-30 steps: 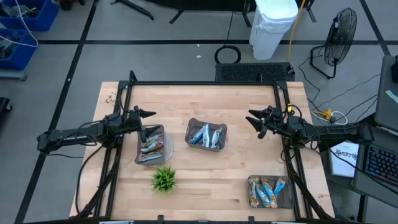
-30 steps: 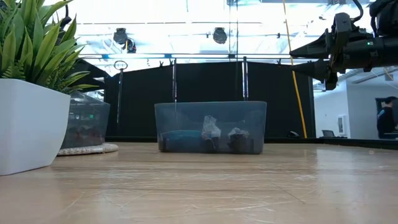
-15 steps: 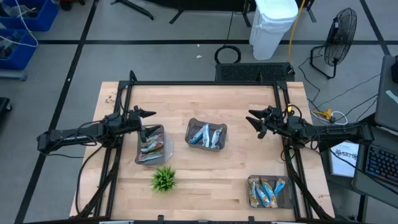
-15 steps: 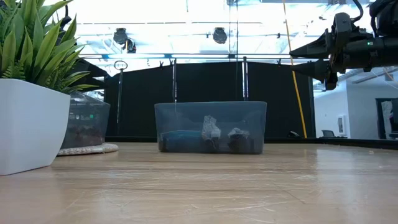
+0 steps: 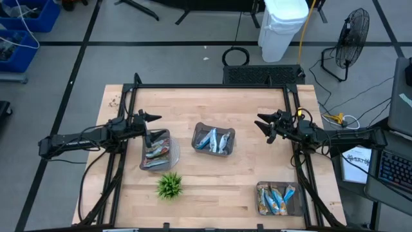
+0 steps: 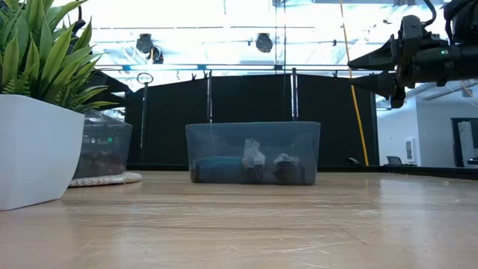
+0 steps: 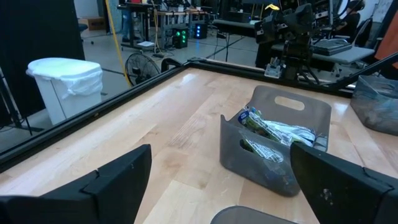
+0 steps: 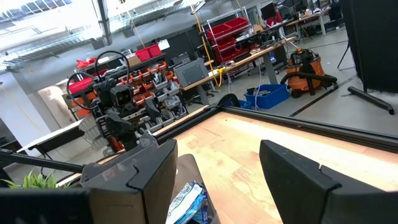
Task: Pick and place Granola Bars by type
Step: Return to Home Position
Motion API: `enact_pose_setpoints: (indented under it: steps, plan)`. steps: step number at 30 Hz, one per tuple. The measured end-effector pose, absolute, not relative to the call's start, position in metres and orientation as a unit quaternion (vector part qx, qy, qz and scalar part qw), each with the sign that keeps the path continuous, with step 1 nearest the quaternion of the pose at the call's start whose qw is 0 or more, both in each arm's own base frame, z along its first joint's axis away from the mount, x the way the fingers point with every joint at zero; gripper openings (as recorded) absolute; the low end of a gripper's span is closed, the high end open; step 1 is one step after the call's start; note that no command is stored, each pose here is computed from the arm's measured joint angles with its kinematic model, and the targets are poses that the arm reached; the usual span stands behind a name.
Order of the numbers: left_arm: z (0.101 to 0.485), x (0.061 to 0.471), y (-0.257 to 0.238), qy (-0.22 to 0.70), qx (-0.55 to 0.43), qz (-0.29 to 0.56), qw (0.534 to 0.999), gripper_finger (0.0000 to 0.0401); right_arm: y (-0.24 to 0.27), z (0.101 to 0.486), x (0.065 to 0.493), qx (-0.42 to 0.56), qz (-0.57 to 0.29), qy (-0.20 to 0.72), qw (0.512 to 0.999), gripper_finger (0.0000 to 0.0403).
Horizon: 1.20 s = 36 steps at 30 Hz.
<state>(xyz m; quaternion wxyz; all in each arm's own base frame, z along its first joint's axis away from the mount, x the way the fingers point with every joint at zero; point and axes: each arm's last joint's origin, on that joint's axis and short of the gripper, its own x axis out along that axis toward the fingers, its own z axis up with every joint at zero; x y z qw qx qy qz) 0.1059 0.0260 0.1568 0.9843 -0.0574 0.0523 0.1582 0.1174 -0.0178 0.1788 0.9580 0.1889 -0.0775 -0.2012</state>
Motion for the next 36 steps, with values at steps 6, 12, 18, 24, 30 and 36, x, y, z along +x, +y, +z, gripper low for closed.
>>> enact_pose_setpoints:
  steps: [6, 12, 18, 24, 30, 36]
  plan:
    - [0.1568, 0.1059, 0.0260, 0.052, -0.057, 0.158, 0.984, 0.0382, -0.0179, 0.1788, 0.1174, 0.189, -0.201, -0.078, 0.958, 0.0222]
    - [0.1568, 0.1059, 0.0259, 0.052, -0.057, 0.158, 0.984, 0.0378, -0.0178, 0.1788, 0.1174, 0.189, -0.201, -0.078, 0.958, 0.0222]
    - [0.1569, 0.1059, 0.0259, 0.052, -0.057, 0.158, 0.984, 0.0381, -0.0178, 0.1788, 0.1174, 0.189, -0.201, -0.078, 0.958, 0.0222]
    - [0.1569, 0.1059, 0.0259, 0.052, -0.057, 0.158, 0.984, 0.0384, -0.0179, 0.1788, 0.1174, 0.189, -0.201, -0.078, 0.958, 0.0222]
    - [0.1569, 0.1059, 0.0259, 0.052, -0.057, 0.158, 0.984, 0.0384, -0.0179, 0.1788, 0.1174, 0.189, -0.201, -0.078, 0.958, 0.0222]
    - [0.1570, 0.1059, 0.0259, 0.052, -0.057, 0.158, 0.984, 0.0387, -0.0178, 0.1788, 0.1174, 0.189, -0.201, -0.078, 0.958, 0.0222]
